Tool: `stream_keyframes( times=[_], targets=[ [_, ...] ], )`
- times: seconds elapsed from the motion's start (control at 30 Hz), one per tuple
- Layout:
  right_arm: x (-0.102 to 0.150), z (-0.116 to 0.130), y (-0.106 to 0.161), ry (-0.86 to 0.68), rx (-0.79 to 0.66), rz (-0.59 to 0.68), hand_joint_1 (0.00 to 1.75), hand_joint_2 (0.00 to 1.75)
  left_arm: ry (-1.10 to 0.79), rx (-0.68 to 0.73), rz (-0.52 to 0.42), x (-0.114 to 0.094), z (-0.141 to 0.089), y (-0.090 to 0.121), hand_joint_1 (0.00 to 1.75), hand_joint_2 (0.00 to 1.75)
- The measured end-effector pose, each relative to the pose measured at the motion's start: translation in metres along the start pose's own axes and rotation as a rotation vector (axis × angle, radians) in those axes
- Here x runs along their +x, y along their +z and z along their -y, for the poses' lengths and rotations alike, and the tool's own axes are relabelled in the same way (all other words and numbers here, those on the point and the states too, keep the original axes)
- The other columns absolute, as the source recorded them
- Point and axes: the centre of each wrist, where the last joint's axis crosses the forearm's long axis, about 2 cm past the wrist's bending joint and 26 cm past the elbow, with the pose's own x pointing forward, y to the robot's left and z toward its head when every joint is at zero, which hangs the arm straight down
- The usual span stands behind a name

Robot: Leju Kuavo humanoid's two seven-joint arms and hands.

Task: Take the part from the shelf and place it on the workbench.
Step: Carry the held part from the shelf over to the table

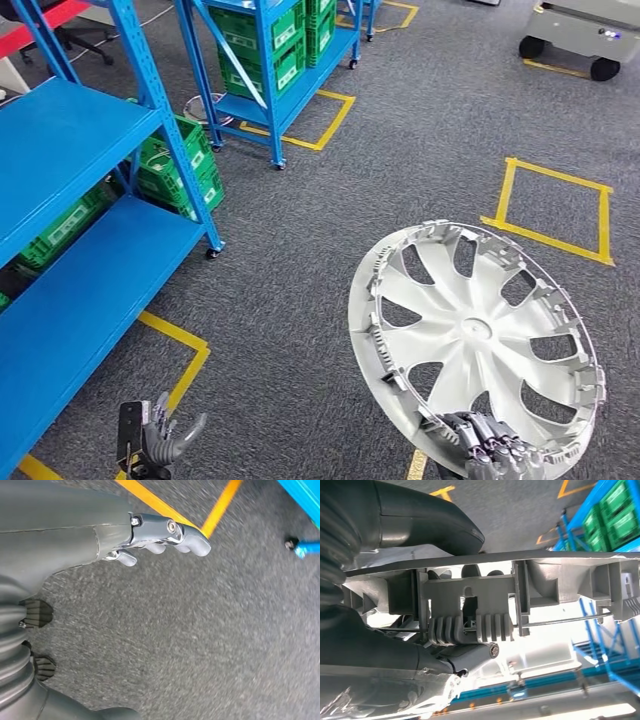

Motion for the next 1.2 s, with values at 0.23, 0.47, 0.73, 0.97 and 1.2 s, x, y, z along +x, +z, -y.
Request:
stream_keyframes(
  times=[0.23, 0.47, 0.73, 0.97, 1.2],
  targets=[
    [0.000, 0.006, -0.002, 0.010, -0.021, -0.034, 1.75, 1.75, -0.026, -0.018, 0.009, 0.004, 0.005, -0.004, 0.00, 1.75],
    [0.001, 0.006, -0.002, 0.015, -0.021, -0.061, 1.75, 1.75, -0.036, -0.025, 0.001, 0.001, 0.006, -0.001, 0.00, 1.75],
    [-0.004, 0.009, 0.001, 0.046, -0.019, -0.169, 1.75, 1.75, -0.057, -0.030, 0.006, 0.004, 0.008, -0.004, 0.00, 1.75],
    [-0.009, 0.009, 0.002, 0.065, -0.021, -0.258, 1.75, 1.75, -0.064, -0.025, 0.000, 0.002, 0.006, -0.002, 0.00, 1.75],
    [-0.014, 0.009, 0.003, 0.069, -0.021, -0.360, 1.75, 1.75, -0.068, -0.032, 0.004, 0.004, 0.009, -0.004, 0.00, 1.75]
  ],
)
